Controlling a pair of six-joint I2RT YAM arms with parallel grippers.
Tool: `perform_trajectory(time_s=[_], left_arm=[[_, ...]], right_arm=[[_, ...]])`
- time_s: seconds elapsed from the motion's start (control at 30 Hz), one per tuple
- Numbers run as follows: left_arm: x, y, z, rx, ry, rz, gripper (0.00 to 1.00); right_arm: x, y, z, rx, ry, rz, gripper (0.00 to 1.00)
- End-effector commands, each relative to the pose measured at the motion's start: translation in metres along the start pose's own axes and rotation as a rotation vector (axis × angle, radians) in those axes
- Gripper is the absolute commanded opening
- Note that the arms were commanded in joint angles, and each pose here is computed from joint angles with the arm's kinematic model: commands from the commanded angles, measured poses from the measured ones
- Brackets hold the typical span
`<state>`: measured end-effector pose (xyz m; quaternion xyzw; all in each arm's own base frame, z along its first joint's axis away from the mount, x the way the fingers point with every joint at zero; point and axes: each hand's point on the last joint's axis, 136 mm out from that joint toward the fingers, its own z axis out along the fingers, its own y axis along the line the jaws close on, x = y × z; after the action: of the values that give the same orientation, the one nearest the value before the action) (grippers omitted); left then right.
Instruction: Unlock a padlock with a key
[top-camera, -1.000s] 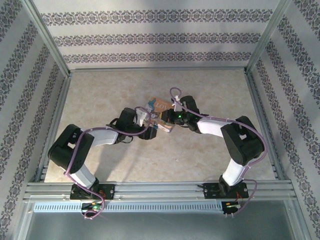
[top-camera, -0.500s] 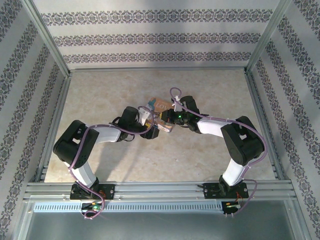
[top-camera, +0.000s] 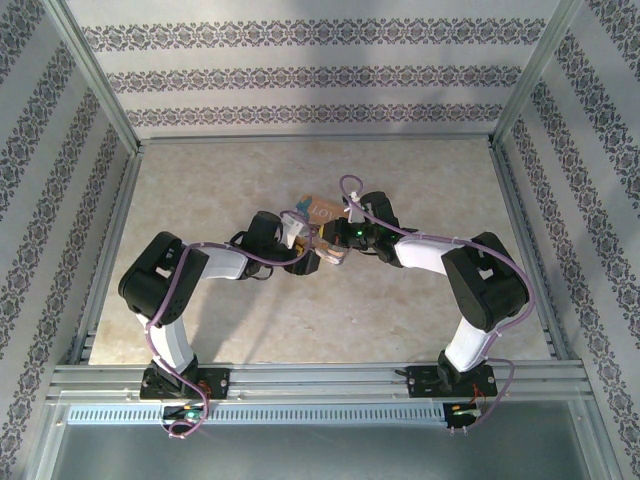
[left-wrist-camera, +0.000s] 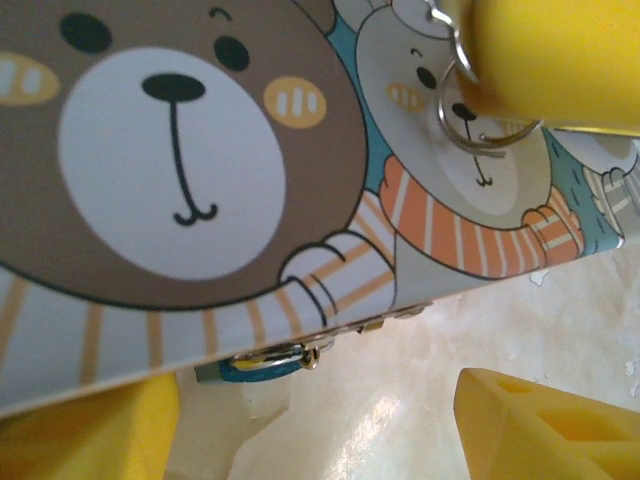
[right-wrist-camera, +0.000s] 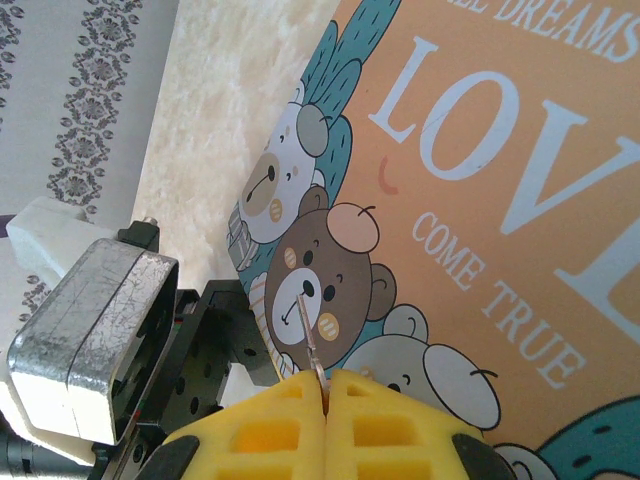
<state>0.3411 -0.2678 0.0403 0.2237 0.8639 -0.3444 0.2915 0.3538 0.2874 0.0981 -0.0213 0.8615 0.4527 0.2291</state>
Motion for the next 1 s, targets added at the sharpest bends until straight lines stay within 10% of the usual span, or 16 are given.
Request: perform_trajectory(time_s=[0.0,0.97], left_arm=[[-0.009,-0.002,0.004,0.042,-0.033,-0.006,0.72],[-0.004,-0.024,0.008,0.095,-0.068,-0.09,0.55]], right_arm=[[0.028,-0.022,0.003,0.081,0.071,0.052,0.0],[0.028,-0.019,0.006,0.079,0.072,0.047,0.0]])
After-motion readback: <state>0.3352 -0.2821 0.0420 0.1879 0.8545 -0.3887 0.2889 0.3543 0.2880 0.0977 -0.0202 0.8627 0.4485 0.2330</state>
